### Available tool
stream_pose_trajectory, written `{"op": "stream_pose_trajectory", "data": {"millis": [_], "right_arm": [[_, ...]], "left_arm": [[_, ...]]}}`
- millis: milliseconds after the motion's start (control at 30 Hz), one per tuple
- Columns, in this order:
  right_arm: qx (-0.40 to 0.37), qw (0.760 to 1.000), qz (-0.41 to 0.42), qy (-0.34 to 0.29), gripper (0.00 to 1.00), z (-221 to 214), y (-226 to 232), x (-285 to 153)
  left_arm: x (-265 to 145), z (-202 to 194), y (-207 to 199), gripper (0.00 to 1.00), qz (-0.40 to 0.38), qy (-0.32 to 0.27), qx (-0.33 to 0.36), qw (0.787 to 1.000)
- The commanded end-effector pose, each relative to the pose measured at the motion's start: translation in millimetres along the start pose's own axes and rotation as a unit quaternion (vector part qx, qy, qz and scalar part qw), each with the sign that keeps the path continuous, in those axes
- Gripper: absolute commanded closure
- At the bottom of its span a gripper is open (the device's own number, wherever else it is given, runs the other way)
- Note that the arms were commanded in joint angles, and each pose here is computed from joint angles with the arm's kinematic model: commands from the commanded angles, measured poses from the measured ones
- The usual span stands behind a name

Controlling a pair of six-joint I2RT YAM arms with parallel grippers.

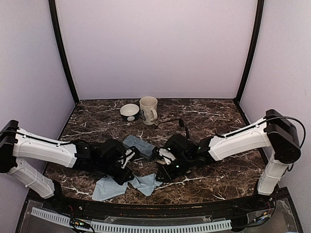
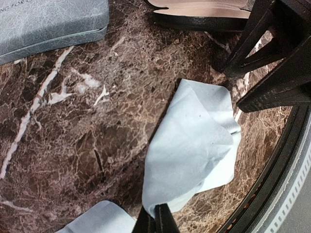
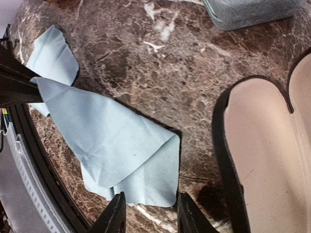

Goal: Organize the sunglasses
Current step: Place the glasses cleaning cloth at the center of the board.

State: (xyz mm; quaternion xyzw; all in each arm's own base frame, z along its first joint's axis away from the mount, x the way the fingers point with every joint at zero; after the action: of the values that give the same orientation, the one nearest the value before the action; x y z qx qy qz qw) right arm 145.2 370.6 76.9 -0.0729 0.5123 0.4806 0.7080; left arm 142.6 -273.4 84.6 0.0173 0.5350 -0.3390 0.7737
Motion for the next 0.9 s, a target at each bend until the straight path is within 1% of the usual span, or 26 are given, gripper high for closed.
{"op": "stream_pose_trajectory", "data": {"millis": [0,200,500,667,867], "right_arm": [[0.010,0.999,-0.042,0.008,0.64,3.6,-9.7,3.3],[0.003,0.997,-0.073,0.030,0.67,-5.9,-12.1,7.6],[-0.016,0.993,-0.107,0.051,0.67,-17.1,-6.1,13.7],[-0.023,0.992,-0.113,0.055,0.69,-17.1,-2.8,19.7],[-0.034,0.989,-0.129,0.067,0.76,-21.4,-0.4,23.1]], "left_arm": [[-3.6,1.6,1.0,1.00,-0.005,-0.006,-0.009,1.000],[-2.0,3.7,-0.2,1.00,-0.006,-0.008,-0.006,1.000],[-1.2,4.6,-0.7,1.00,-0.008,-0.010,-0.006,1.000],[-1.2,4.1,-0.1,1.00,-0.007,-0.010,-0.006,1.000],[-1.9,2.9,0.8,1.00,-0.006,-0.010,-0.007,1.000]]}}
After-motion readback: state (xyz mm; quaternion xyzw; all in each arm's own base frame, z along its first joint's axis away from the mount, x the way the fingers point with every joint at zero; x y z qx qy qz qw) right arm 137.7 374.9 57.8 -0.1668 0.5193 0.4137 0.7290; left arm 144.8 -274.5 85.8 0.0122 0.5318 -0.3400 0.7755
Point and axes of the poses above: each gripper's point midway between its finger pads, its own x axis out along the fingers, its own y axis along the line the jaws close on, z = x × y, the point moved 4 cm from there along -x, back along the fingers, and after that the axes turned 8 degrees about -x, right-handed, at the moved point
